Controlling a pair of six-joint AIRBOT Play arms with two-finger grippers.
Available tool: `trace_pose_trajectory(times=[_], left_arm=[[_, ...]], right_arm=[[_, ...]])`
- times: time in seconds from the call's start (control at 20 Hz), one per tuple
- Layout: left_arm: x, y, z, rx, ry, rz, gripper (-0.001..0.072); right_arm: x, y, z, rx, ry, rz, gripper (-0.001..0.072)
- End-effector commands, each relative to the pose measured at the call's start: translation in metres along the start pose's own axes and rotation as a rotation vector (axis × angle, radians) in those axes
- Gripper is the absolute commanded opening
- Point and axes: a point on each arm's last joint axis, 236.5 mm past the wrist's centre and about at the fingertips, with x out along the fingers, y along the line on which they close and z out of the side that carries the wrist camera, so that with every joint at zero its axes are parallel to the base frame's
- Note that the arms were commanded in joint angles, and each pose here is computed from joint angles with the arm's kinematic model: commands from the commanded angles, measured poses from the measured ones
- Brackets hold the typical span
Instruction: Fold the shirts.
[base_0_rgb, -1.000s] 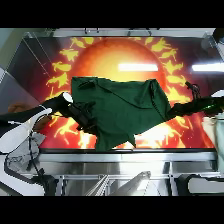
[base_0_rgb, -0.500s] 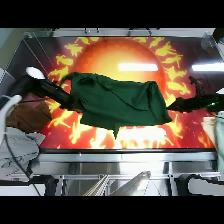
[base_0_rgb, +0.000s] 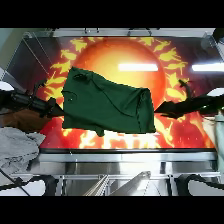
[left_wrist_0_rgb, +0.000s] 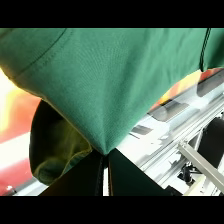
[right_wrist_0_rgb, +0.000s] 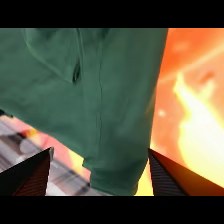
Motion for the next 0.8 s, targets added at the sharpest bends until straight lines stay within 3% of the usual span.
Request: trace_pose_trajectory(times=[0.0,0.35,0.4,0.45,0.6,0.75], left_arm=[[0.003,0.01,-0.007,-0.005,-0.001,-0.007,0.0024],[0.003,0.01,-0.007,-0.006,0.0,-0.008,0.0024],[0.003,0.01,-0.007,-0.006,0.0,-0.008,0.0024],[0.003,0.01,-0.007,-0.006,-0.001,-0.008,0.0024],[0.003,0.009,-0.007,-0.005,-0.002,-0.01,0.0024],[-0.002,-0.01,-0.009,0.004,0.007,-0.093,0.0024]], right_arm=[[0.03,-0.009,-0.045,0.035,0.156,-0.091,0.0652],[0.069,-0.001,-0.067,0.022,0.242,-0.126,0.0649],[0.072,-0.001,-0.069,0.029,0.252,-0.121,0.0558],[0.074,-0.002,-0.07,0.035,0.259,-0.12,0.0295],[0.074,0.008,-0.067,0.047,0.244,-0.086,0.0016],[0.059,0.028,-0.059,0.005,0.221,-0.056,0.0014]])
